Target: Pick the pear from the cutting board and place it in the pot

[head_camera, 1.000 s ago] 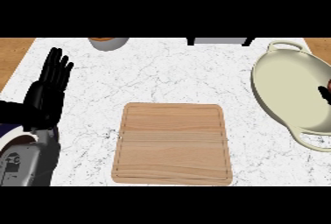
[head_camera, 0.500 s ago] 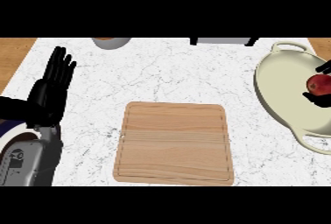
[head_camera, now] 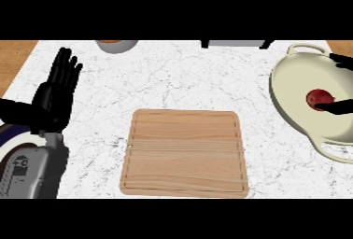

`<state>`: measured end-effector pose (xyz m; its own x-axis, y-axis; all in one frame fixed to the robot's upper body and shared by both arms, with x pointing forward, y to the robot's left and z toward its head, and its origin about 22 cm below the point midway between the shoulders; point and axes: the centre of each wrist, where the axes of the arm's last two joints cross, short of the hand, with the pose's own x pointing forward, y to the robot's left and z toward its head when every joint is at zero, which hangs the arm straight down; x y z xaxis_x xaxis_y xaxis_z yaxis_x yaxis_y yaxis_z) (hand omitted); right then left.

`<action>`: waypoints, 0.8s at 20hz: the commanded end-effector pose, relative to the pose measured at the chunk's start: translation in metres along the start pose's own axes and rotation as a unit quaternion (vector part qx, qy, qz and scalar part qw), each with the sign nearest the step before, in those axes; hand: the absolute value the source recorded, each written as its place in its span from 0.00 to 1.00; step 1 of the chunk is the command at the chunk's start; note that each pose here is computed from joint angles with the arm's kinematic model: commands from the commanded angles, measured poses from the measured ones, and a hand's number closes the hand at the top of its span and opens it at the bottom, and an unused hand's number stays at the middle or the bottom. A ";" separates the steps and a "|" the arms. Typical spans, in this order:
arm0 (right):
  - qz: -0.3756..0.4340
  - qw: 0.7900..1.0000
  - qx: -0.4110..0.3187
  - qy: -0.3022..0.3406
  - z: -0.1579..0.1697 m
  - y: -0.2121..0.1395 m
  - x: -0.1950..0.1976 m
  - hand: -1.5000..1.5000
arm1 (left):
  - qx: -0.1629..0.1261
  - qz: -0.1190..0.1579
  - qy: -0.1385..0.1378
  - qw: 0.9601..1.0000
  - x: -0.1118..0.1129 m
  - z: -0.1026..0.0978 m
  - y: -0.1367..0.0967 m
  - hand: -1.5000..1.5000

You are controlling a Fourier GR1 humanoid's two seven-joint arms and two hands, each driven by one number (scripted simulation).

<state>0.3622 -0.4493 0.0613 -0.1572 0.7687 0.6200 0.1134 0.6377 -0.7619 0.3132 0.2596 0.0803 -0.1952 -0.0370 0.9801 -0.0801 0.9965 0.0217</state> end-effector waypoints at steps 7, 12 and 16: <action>-0.207 0.973 -0.097 0.031 -0.004 -0.044 -0.002 0.00 | 0.001 -0.007 -0.002 1.000 0.002 0.008 -0.009 0.50; -0.248 0.958 -0.141 0.029 0.013 -0.063 -0.015 0.00 | -0.007 -0.005 -0.002 1.000 -0.007 0.012 0.008 0.50; -0.266 0.948 -0.175 0.025 0.048 -0.084 -0.037 0.00 | -0.008 0.002 -0.001 1.000 0.005 0.004 -0.002 0.50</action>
<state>0.3318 -0.5134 0.0935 -0.1978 0.3819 0.9028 0.3075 0.8987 -0.3128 0.3082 0.2591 0.0827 -0.1992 -0.0334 0.9794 -0.0687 0.9974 0.0200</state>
